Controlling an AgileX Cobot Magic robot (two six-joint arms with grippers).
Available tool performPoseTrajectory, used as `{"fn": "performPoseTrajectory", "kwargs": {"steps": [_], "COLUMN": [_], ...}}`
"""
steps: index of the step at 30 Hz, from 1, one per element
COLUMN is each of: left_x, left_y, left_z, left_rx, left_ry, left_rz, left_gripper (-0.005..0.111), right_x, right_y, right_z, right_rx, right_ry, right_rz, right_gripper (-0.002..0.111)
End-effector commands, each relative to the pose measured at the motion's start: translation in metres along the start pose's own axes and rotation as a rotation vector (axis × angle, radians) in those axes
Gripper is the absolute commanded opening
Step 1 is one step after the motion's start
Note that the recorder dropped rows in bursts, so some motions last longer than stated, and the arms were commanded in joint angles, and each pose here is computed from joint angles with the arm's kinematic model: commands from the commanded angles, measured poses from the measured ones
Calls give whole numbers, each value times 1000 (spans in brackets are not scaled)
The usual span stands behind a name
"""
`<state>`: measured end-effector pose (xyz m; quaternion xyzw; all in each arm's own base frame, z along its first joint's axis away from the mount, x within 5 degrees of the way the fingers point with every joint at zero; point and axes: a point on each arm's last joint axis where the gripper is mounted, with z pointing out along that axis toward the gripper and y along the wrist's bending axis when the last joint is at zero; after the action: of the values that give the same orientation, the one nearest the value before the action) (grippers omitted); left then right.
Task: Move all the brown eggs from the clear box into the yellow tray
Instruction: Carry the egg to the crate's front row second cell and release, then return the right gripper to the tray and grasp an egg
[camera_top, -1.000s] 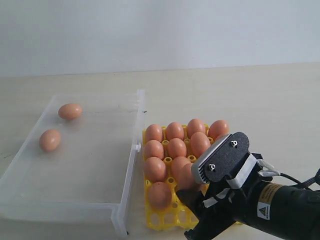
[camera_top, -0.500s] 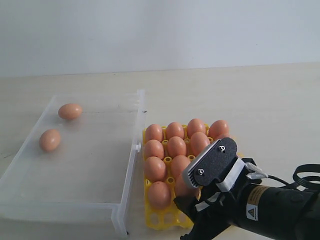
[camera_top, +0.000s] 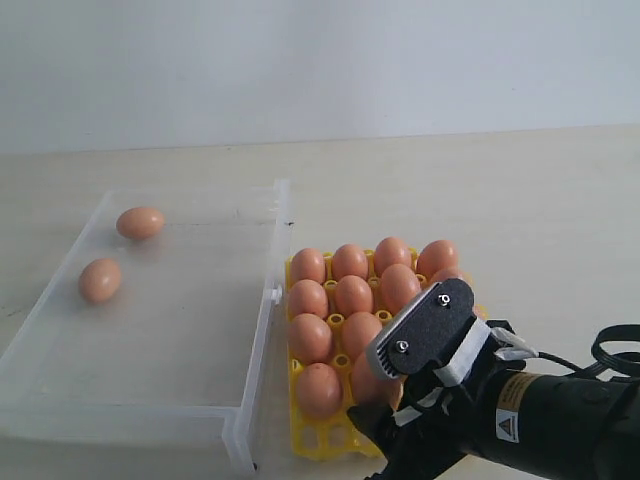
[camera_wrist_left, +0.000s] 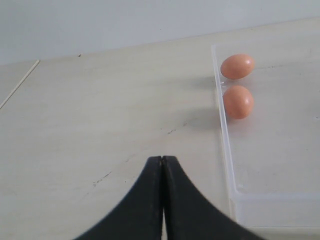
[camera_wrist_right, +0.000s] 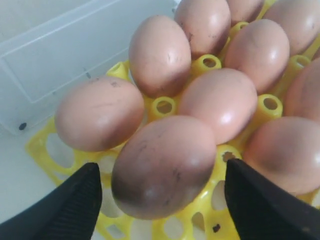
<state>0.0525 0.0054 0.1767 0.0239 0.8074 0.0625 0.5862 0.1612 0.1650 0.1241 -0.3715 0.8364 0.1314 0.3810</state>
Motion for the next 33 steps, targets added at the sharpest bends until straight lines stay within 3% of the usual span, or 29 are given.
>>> {"fn": "performPoseTrajectory", "kwargs": {"steps": [1,7,11,21,24,27,29,33], "left_x": [-2,-2,-2,-2,-2,-2,-2,-2], "left_y": [0,0,0,0,0,0,0,0], "left_z": [-1,-1,-1,-1,-1,-1,-1,-1], "left_rx": [5,5,5,5,5,5,5,5], "left_ry": [-19,-19,-19,-19,-19,-19,-19,-19], "left_rz": [-6,-6,-6,-6,-6,-6,-6,-6], "left_gripper": [0,0,0,0,0,0,0,0], "right_x": [-8,-12,-13,-32,-64,-98,-132,-198], "right_y": [-2,-4,-6,-8,-7,-2,-1,0], "right_z": [-7,-9,-10,-36,-54,-47,-20,41], "right_rx": [9,31,56,70,39,-41,-65,-68], "right_ry": [-38,-67,-66,-163,-223,-127,9,32], "right_rz": [-20,-57,-55,-83,-72,-53,-7,158], "right_gripper": [66,49,45,1,0,0,0,3]}}
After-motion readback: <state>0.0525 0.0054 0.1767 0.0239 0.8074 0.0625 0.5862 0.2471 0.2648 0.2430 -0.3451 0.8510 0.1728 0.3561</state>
